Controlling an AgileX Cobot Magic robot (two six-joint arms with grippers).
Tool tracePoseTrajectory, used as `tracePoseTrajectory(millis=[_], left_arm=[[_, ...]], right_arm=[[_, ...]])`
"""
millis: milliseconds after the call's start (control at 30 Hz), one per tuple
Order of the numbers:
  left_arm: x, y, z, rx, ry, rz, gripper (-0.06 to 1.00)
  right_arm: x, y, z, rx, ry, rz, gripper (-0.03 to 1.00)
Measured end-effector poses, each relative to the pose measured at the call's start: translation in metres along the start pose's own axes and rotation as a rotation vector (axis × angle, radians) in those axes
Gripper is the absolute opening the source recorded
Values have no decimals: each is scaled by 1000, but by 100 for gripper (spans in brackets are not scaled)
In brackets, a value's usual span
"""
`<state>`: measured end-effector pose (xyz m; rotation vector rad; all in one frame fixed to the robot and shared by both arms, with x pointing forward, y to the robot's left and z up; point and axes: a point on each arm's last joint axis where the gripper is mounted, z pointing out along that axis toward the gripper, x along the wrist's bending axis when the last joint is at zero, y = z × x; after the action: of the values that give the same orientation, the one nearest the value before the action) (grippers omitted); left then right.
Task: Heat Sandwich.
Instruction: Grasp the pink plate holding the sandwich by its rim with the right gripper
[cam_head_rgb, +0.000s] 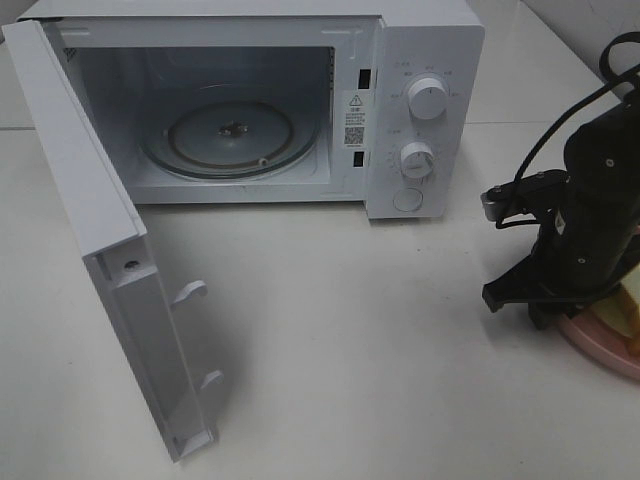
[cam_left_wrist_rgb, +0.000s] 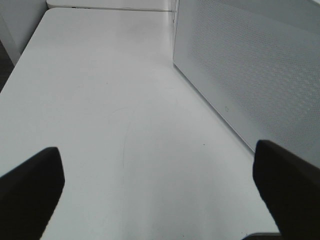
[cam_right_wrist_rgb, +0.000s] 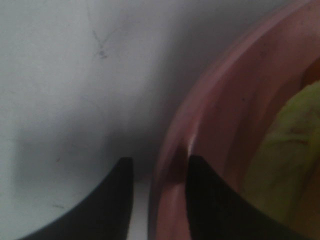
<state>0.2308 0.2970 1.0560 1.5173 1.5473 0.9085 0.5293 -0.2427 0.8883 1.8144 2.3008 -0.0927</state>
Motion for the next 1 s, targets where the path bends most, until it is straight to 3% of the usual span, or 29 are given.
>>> tracePoseTrajectory(millis=[33,67,167,1000], left_arm=[[0,0,0,0,0,0,97],[0,0,0,0,0,0,97],[0,0,0,0,0,0,97],[0,0,0,0,0,0,97]], right_arm=[[-1,0,0,-4,-12,10,28],[-1,0,0,-4,-12,14,14],[-1,0,0,0,-17,16,7],[-2,0,0,1,-21,17,7]])
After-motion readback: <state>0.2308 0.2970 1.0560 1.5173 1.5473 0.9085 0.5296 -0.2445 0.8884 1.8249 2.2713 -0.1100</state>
